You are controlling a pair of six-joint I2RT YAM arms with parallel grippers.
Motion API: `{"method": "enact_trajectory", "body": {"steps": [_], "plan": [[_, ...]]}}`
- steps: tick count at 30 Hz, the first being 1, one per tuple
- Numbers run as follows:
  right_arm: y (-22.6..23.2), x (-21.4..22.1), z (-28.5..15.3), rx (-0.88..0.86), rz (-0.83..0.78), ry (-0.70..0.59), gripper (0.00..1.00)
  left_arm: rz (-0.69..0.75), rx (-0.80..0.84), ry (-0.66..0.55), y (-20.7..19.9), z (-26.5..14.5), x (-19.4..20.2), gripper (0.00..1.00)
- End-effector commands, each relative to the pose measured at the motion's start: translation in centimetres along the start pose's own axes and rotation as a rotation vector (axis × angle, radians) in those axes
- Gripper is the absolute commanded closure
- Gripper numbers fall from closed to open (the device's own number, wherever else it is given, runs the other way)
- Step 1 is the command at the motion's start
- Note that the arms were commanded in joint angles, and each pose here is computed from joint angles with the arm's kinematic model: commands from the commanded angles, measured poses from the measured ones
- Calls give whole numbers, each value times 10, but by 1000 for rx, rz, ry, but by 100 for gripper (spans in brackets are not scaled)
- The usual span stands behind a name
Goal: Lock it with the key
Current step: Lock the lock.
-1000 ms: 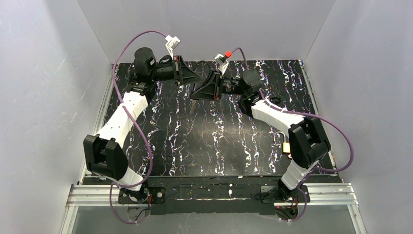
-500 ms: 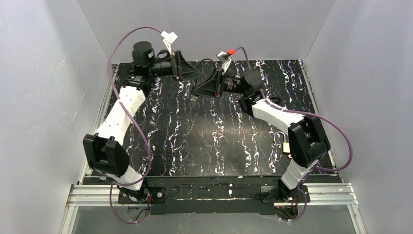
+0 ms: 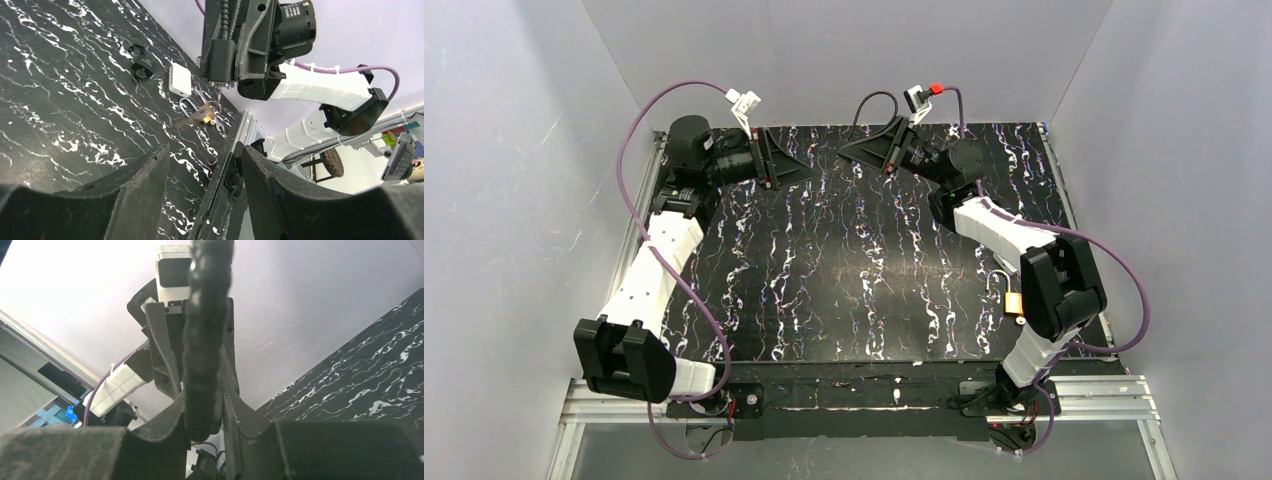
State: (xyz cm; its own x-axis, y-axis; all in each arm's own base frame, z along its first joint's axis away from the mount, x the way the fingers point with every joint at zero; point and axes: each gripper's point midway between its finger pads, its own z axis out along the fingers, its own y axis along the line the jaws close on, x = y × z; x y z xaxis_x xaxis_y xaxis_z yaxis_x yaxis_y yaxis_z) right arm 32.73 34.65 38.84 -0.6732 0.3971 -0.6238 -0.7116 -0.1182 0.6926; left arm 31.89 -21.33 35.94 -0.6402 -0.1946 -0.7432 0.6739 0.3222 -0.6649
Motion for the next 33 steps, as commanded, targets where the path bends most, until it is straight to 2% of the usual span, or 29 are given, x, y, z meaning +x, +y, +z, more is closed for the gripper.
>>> {"method": "enact_trajectory", "body": {"steps": [1, 11, 18, 22, 27, 28, 31, 33], "plan": [[39, -8, 6, -104, -46, -50, 99, 73, 70, -8, -23, 7, 1, 48], [49, 4, 9, -133, -64, -14, 99, 60, 138, 21, -35, 35, 15, 60], [58, 3, 9, -163, -66, -18, 99, -14, 164, 32, -31, 41, 20, 88], [64, 3, 6, -195, -66, -28, 99, -68, 215, 23, -36, 42, 20, 100], [67, 4, 4, -208, -60, -33, 99, -104, 271, -3, -41, 42, 19, 100], [66, 5, 4, -206, -58, -34, 99, -100, 269, -8, -41, 42, 18, 96], [67, 5, 3, -206, -59, -33, 99, -95, 255, -32, -40, 42, 16, 77], [66, 5, 3, -205, -61, -33, 99, -91, 249, -42, -39, 41, 14, 72]]}}
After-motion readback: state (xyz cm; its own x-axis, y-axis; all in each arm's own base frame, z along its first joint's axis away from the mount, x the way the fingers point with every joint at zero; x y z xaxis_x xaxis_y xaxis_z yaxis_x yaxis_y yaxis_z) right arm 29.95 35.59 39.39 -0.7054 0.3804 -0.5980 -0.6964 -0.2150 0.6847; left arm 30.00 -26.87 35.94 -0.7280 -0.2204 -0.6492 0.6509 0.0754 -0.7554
